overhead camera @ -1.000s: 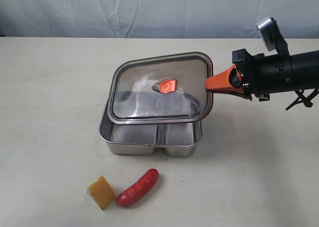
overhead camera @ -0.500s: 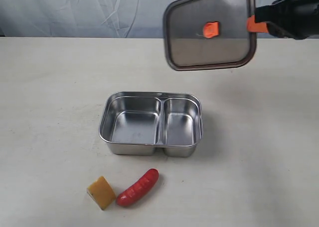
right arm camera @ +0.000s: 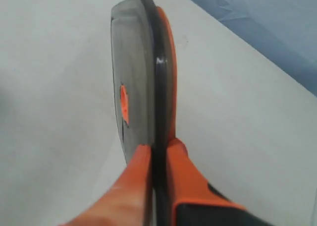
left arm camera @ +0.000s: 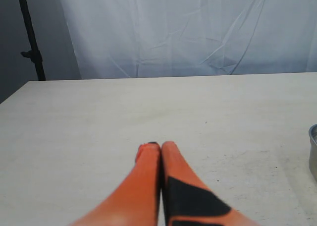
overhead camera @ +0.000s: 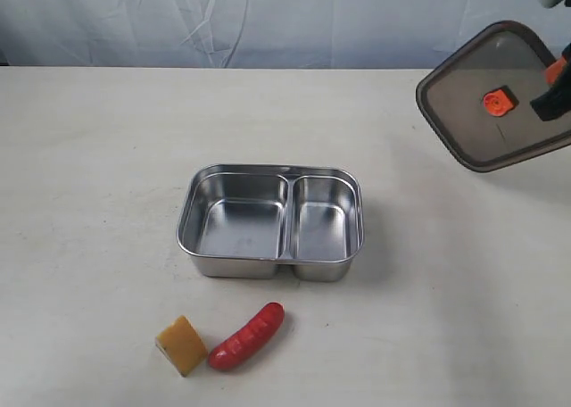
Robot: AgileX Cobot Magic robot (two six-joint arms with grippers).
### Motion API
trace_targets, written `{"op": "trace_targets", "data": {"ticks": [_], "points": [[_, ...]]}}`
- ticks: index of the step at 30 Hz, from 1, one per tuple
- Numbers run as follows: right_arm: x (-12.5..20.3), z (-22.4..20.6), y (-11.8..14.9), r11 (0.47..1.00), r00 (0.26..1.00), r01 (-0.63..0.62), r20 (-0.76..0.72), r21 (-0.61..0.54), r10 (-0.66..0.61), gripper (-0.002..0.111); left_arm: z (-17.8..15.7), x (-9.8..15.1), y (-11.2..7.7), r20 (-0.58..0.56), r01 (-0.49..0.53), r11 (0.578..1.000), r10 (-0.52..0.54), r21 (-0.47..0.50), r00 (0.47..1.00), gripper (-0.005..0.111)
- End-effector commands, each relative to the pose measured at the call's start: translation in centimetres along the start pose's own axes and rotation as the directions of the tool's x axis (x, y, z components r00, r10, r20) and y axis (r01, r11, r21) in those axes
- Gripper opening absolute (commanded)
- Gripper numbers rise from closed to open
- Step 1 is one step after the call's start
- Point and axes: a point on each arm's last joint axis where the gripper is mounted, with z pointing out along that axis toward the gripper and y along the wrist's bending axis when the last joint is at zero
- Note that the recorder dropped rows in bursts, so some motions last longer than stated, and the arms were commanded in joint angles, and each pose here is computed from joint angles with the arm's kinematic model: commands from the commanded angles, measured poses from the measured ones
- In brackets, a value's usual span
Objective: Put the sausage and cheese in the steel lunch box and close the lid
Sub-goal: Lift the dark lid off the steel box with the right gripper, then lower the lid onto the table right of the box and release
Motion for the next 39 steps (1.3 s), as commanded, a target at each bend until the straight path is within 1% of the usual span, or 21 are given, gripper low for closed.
{"op": "trace_targets", "data": {"ticks": [1, 2, 3, 4, 5, 8, 10, 11, 15, 18, 22, 25, 30, 35, 36, 37, 39], "points": [[-0.6, -0.3, 1.6, 0.984, 0.983, 0.176, -0.056, -0.017, -0.176, -0.001, 0.0, 0.1, 0.0, 0.002, 0.007, 1.0, -0.007, -0.003, 1.0, 0.0], [-0.9, -0.3, 2.3, 0.976, 0.974, 0.216, -0.064, -0.037, -0.218, -0.001, 0.0, 0.1, 0.0, 0.002, 0.007, 1.0, -0.007, -0.003, 1.0, 0.0], [-1.2, -0.4, 3.8, 0.95, 0.946, 0.302, -0.098, -0.077, -0.309, -0.001, 0.0, 0.1, 0.0, 0.002, 0.007, 1.0, -0.007, -0.003, 1.0, 0.0], [-1.3, -0.4, 4.4, 0.939, 0.933, 0.331, -0.115, -0.093, -0.341, -0.001, 0.0, 0.1, 0.0, 0.002, 0.007, 1.0, -0.007, -0.003, 1.0, 0.0], [-1.3, -0.6, 5.6, 0.915, 0.901, 0.383, -0.168, -0.126, -0.4, -0.001, 0.0, 0.1, 0.0, 0.002, 0.007, 1.0, -0.007, -0.003, 1.0, 0.0], [-1.2, -0.9, 8.3, 0.886, 0.86, 0.419, -0.225, -0.197, -0.457, -0.001, 0.0, 0.1, 0.0, 0.002, 0.007, 1.0, -0.007, -0.003, 1.0, 0.0], [0.0, -0.4, 10.9, 0.854, 0.826, 0.447, -0.243, -0.265, -0.508, -0.001, 0.0, 0.1, 0.0, 0.002, 0.007, 1.0, -0.007, -0.003, 1.0, 0.0], [0.5, -0.2, 11.7, 0.846, 0.818, 0.452, -0.246, -0.283, -0.519, -0.001, 0.0, 0.1, 0.0, 0.002, 0.007, 1.0, -0.007, -0.003, 1.0, 0.0], [2.7, 0.7, 14.8, 0.827, 0.808, 0.453, -0.239, -0.334, -0.539, -0.001, 0.0, 0.1, 0.0, 0.002, 0.011, 1.0, -0.011, -0.002, 1.0, 0.0], [3.9, 1.0, 17.1, 0.803, 0.81, 0.463, -0.189, -0.375, -0.555, -0.001, 0.0, 0.1, 0.0, 0.002, 0.011, 1.0, -0.011, -0.002, 1.0, 0.0], [4.3, 1.0, 18.3, 0.786, 0.81, 0.47, -0.157, -0.402, -0.565, -0.001, 0.0, 0.1, 0.0, 0.002, 0.011, 1.0, -0.011, -0.002, 1.0, 0.0], [4.3, 0.9, 18.9, 0.783, 0.817, 0.455, -0.151, -0.425, -0.556, -0.001, 0.0, 0.1, 0.0, 0.002, 0.011, 1.0, -0.011, -0.002, 1.0, 0.0], [4.6, 1.7, 19.8, 0.79, 0.832, 0.386, -0.19, -0.476, -0.521, -0.001, 0.0, 0.1, 0.0, 0.002, 0.011, 1.0, -0.011, -0.002, 1.0, 0.0], [4.9, 2.5, 20.3, 0.788, 0.828, 0.354, -0.222, -0.504, -0.514, 0.0, 0.0, 0.1, 0.0, 0.002, 0.011, 1.0, -0.011, -0.002, 1.0, 0.0], [4.9, 2.5, 20.4, 0.787, 0.828, 0.352, -0.222, -0.507, -0.514, 0.002, 0.0, 0.1, 0.0, 0.002, 0.011, 1.0, -0.011, -0.002, 1.0, 0.0], [5.0, 2.6, 20.4, 0.787, 0.829, 0.348, -0.225, -0.51, -0.512, 0.006, 0.0, 0.1, 0.0, 0.002, 0.011, 1.0, -0.011, -0.002, 1.0, 0.0], [5.0, 2.6, 20.6, 0.782, 0.831, 0.343, -0.22, -0.52, -0.511, 0.021, 0.0, 0.1, 0.0, 0.002, 0.011, 1.0, -0.011, -0.002, 1.0, 0.0]]}}
